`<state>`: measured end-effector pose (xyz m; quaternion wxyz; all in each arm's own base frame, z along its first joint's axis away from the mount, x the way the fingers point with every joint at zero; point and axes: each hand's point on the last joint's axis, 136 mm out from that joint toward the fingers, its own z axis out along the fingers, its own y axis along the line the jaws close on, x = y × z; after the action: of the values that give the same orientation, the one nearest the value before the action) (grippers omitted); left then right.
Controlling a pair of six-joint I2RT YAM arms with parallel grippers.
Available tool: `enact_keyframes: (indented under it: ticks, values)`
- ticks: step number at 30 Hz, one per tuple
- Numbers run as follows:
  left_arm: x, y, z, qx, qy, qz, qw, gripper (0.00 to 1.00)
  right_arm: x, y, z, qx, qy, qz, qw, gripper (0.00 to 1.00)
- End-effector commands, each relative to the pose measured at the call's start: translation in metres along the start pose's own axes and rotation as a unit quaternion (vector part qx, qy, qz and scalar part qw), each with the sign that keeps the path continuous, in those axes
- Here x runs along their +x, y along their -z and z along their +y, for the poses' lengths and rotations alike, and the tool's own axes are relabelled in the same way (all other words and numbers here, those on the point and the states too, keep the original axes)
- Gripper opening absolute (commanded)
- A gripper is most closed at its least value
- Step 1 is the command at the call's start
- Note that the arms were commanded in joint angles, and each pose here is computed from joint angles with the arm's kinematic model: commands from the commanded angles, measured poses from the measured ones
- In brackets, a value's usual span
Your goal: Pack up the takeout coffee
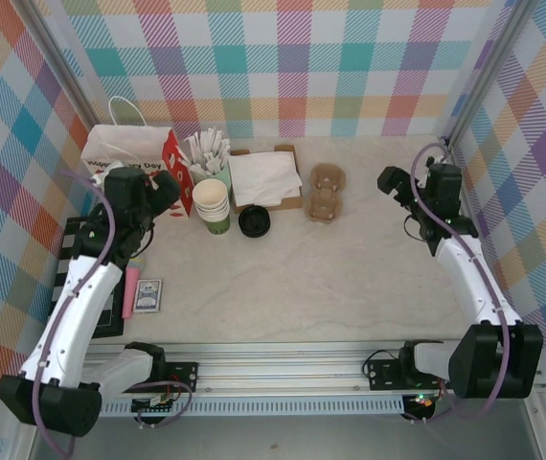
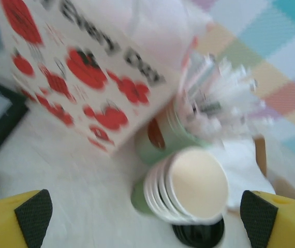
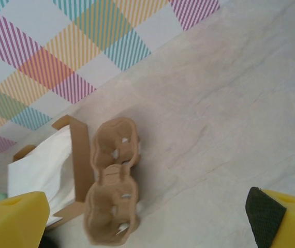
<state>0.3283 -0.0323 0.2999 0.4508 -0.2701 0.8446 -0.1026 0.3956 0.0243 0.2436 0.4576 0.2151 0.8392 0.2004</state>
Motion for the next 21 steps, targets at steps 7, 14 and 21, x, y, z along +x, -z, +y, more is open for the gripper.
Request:
enact_keyframes:
  ticks: [7, 14, 21]
  values:
    - [0.064, -0.022, -0.024, -0.035, -0.046, 0.184, 0.981, 0.83, 0.033, 0.007, 0.068, -0.077, -0.034, 0.109, 0.990, 1.00]
    - [0.054, -0.056, -0.022, -0.089, -0.079, 0.167, 0.979, 0.70, 0.025, 0.016, 0.076, -0.061, -0.005, 0.118, 0.991, 1.00]
    - [0.067, -0.080, -0.030, -0.090, -0.081, 0.194, 0.973, 0.55, 0.016, 0.009, 0.079, -0.052, -0.023, 0.111, 0.992, 1.00]
